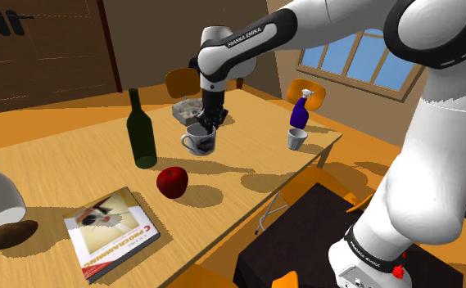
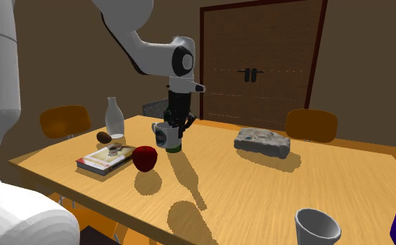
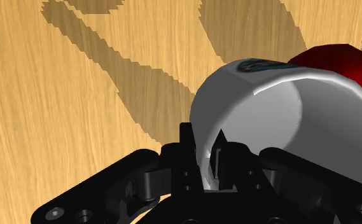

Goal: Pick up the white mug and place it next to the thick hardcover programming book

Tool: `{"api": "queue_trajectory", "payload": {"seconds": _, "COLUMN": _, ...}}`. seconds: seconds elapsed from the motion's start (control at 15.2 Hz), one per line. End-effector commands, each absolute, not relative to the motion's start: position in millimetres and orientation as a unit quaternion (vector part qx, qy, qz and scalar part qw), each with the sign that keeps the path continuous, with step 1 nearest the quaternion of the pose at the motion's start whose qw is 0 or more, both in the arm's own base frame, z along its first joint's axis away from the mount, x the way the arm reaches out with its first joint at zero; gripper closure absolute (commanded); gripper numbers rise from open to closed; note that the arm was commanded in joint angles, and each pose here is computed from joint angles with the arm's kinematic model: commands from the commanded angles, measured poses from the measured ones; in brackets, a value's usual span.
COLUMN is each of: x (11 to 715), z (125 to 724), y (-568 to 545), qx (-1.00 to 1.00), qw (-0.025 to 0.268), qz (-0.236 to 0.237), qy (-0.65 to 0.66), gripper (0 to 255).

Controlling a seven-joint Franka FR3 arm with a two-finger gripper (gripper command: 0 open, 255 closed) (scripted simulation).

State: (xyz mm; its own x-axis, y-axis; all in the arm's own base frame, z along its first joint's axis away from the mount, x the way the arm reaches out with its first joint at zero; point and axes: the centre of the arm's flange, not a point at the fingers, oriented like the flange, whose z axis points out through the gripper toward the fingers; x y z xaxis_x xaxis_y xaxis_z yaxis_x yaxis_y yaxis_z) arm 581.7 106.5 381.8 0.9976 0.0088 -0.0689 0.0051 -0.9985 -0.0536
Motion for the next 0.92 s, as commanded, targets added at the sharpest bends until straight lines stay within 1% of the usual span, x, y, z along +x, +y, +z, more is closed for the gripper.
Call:
{"api": "queue_trajectory", "payload": {"seconds": 0.0, "x": 575, "z": 384, "y": 131, "qx": -0.999, "qw": 0.027, "qz": 0.034, "qy": -0.003, "gripper": 255}}
{"api": "queue_trajectory", "payload": {"seconds": 0.86, "x": 512, "z": 385, "y": 290, "qx": -0.999, "qw": 0.027, "qz": 0.034, "qy": -0.003, "gripper": 255}}
